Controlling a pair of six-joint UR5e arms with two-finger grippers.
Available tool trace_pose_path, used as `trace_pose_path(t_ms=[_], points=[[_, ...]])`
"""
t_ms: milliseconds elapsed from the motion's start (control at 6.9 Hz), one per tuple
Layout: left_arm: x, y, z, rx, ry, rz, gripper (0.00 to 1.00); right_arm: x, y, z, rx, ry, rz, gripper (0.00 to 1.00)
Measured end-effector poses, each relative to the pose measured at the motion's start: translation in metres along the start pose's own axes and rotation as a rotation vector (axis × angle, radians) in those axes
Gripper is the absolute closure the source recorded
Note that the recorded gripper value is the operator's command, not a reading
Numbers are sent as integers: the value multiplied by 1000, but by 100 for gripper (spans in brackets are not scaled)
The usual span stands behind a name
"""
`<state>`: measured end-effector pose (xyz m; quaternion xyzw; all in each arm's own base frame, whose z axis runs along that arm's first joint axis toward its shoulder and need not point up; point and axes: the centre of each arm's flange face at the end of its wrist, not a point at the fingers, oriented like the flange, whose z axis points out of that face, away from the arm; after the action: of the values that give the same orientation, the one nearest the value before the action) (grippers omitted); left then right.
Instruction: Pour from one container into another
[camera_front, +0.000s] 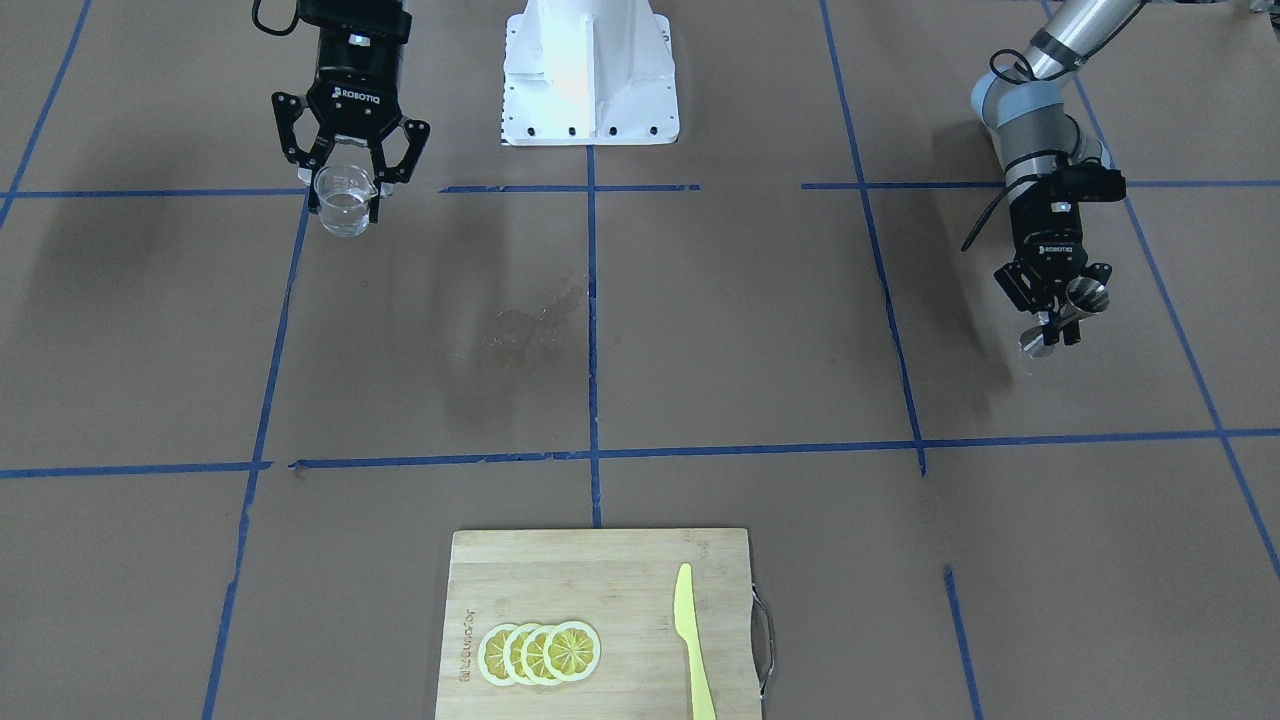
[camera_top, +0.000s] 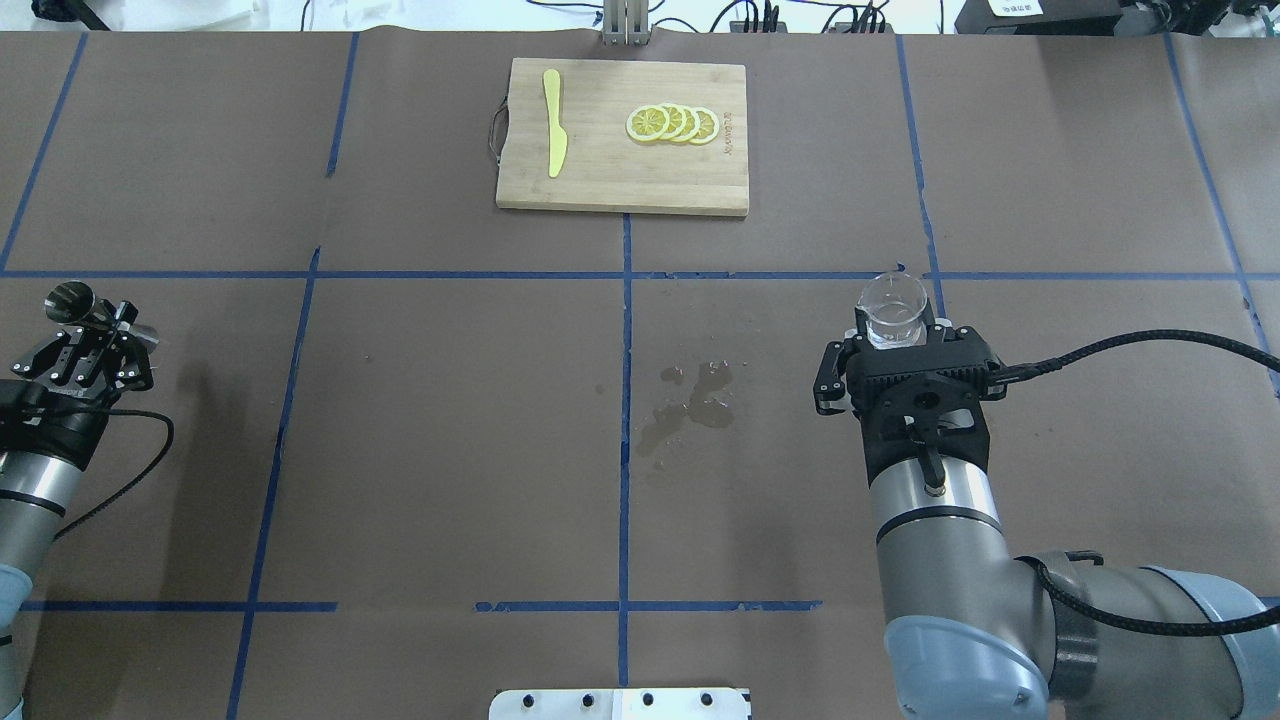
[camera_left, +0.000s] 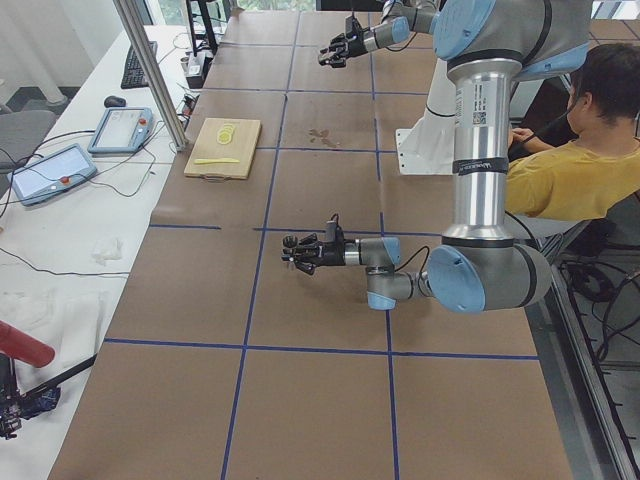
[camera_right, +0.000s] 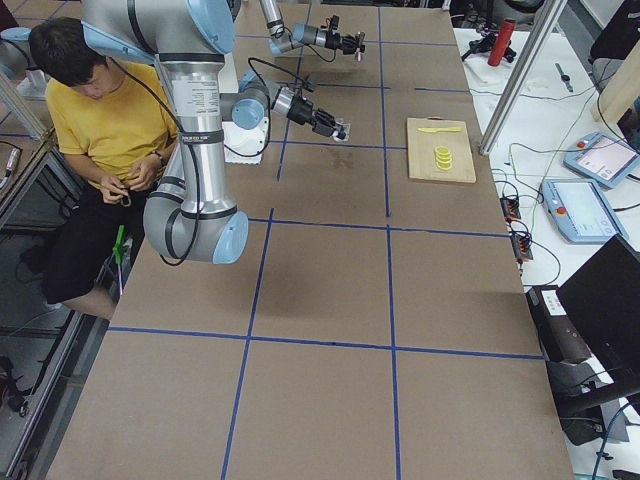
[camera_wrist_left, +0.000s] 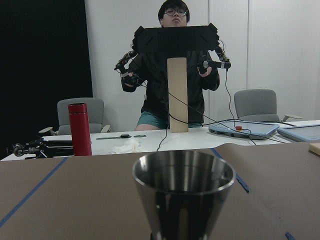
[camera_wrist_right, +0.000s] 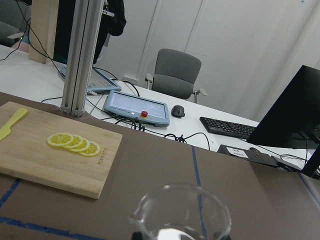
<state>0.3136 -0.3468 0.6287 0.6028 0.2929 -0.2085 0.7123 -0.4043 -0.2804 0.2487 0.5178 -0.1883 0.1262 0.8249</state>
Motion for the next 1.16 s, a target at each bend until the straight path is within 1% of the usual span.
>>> trace_pose_path(t_ms=[290,580,1159], points=[[-3,8,0,-28,11,11,100,0,0,0,0,-1,1,100],[-3,13,0,-53,25,-2,100,0,0,0,0,-1,1,100],[-4,19,0,-79,35,0,100,-1,-1,0,0,-1,2,100]])
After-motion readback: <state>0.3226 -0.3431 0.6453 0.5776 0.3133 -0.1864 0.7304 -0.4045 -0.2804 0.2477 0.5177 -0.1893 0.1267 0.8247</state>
